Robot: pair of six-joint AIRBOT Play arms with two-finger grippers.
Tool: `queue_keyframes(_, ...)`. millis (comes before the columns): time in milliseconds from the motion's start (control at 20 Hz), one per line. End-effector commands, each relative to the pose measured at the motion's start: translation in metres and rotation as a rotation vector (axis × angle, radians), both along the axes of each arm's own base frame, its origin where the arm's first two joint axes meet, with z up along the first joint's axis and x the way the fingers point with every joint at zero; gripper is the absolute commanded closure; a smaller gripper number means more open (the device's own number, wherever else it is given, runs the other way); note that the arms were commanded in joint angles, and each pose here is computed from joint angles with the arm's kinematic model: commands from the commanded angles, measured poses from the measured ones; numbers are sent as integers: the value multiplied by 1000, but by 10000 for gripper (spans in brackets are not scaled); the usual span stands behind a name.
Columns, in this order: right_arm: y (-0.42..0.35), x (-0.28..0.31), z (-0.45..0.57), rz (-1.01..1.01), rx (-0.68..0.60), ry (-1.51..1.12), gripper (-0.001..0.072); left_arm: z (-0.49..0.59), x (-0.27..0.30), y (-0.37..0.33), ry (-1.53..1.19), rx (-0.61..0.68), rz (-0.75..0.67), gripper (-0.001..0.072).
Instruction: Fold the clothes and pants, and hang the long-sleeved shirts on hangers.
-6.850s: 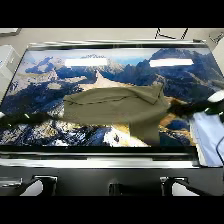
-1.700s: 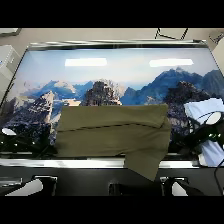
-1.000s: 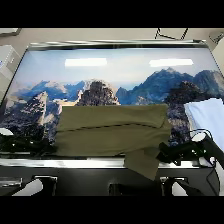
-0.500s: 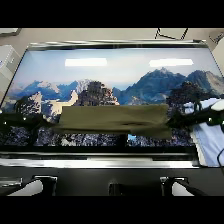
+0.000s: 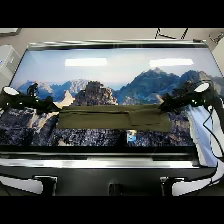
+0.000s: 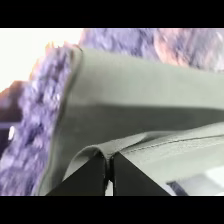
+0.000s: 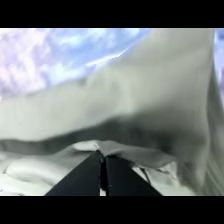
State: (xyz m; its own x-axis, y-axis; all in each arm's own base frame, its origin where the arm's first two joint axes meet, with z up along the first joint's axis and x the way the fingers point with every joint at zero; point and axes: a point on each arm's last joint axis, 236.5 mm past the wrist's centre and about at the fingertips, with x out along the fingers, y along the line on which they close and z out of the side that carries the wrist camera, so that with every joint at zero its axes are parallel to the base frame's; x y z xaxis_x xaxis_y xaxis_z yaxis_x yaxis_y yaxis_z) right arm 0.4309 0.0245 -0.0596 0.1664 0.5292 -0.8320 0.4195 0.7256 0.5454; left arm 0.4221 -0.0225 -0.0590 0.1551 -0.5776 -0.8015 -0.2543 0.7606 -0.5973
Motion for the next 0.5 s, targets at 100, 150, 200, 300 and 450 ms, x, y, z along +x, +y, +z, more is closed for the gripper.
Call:
queue_keyframes(100, 1, 4, 20, 96, 66, -36, 230, -8, -7, 3, 69, -52, -44, 37)
queue_keyframes(150, -17, -6, 29, 156, 37, -43, 7, 1, -10, 12, 74, -64, -39, 37)
queue_keyframes(200, -43, -18, 28, 130, -3, 4, 14, 13, -13, 25, 73, -73, -28, 37)
queue_keyframes(300, -91, -50, 16, 68, -75, 131, 13, 37, -21, 46, 61, -81, 1, 37)
queue_keyframes(450, -98, -67, -10, 36, -64, 175, -2, 71, -31, 61, 12, -64, 26, 39)
